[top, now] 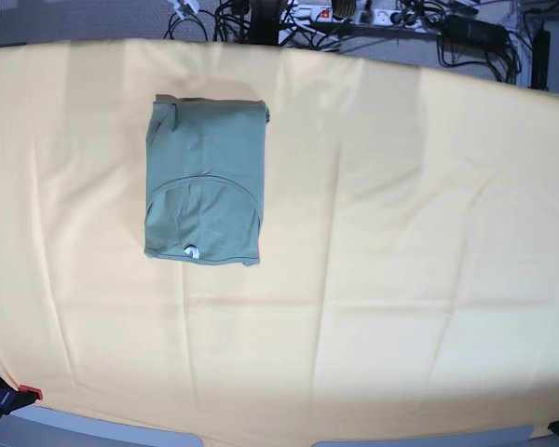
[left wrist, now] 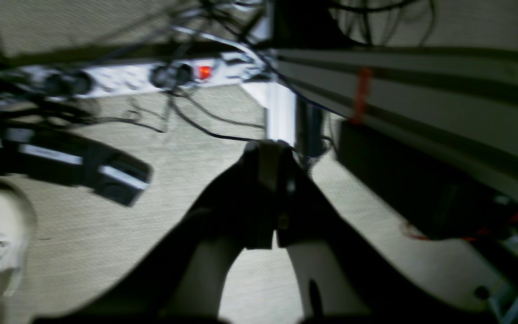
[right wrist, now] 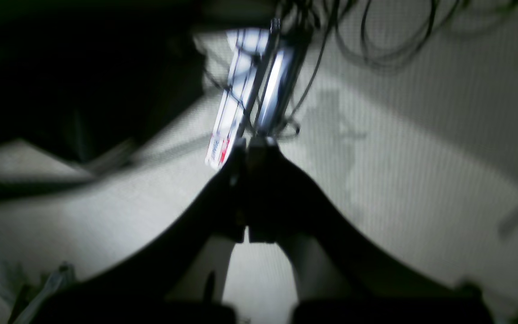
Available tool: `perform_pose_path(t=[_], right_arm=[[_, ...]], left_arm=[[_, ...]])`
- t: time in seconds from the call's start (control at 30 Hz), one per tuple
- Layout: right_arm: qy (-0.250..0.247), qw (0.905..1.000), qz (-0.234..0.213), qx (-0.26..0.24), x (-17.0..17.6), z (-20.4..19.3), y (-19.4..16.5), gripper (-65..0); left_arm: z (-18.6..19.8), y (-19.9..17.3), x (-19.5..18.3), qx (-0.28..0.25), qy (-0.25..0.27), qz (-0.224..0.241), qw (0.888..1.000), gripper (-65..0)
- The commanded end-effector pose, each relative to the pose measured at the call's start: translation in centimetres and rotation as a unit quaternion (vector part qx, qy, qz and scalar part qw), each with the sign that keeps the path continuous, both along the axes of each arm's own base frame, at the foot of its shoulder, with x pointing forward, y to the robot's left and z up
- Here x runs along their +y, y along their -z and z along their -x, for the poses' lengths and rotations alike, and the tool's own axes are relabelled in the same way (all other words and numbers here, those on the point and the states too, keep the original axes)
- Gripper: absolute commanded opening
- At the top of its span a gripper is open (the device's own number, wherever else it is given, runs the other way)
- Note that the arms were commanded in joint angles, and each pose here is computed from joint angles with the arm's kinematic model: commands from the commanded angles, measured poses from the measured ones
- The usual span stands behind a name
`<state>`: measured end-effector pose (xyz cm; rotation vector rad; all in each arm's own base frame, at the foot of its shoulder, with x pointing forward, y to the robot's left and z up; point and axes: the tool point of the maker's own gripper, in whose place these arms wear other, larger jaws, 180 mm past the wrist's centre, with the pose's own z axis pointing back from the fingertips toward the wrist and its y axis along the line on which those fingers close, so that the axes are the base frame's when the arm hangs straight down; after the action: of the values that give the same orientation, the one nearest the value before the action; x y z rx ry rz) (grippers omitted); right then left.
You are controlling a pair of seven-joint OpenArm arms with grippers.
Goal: Fold the T-shirt properly
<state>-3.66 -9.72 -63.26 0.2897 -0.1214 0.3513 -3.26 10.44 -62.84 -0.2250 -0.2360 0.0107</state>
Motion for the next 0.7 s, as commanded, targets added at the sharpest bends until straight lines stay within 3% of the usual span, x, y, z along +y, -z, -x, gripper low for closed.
perform_pose_path(t=[0.0,0.17,0.37,0.67], right_arm=[[-0.006,0.9999,-0.007,-0.009,0.5,-0.2,-0.1,-65.0],[-0.035,0.9990,-0.019,-0.020,2.4,-0.8,-0.2,-65.0],[-0.033,0.9989,-0.012,-0.030,3.3,-1.1,-0.1,-65.0],[-0.036,0.9983,-0.040,-0.021,4.9,-0.7,-0.4,-65.0]], left_arm=[[-0.2,0.1,-0.1,-0.009,-0.002,-0.009,1.000,-65.0],[-0.8,0.5,-2.3,-0.018,0.023,-0.041,0.999,-65.0],[-1.7,0.4,-3.3,-0.033,0.016,-0.031,0.999,-65.0],[-2.0,0.3,-3.2,-0.039,0.010,-0.028,0.999,-65.0]])
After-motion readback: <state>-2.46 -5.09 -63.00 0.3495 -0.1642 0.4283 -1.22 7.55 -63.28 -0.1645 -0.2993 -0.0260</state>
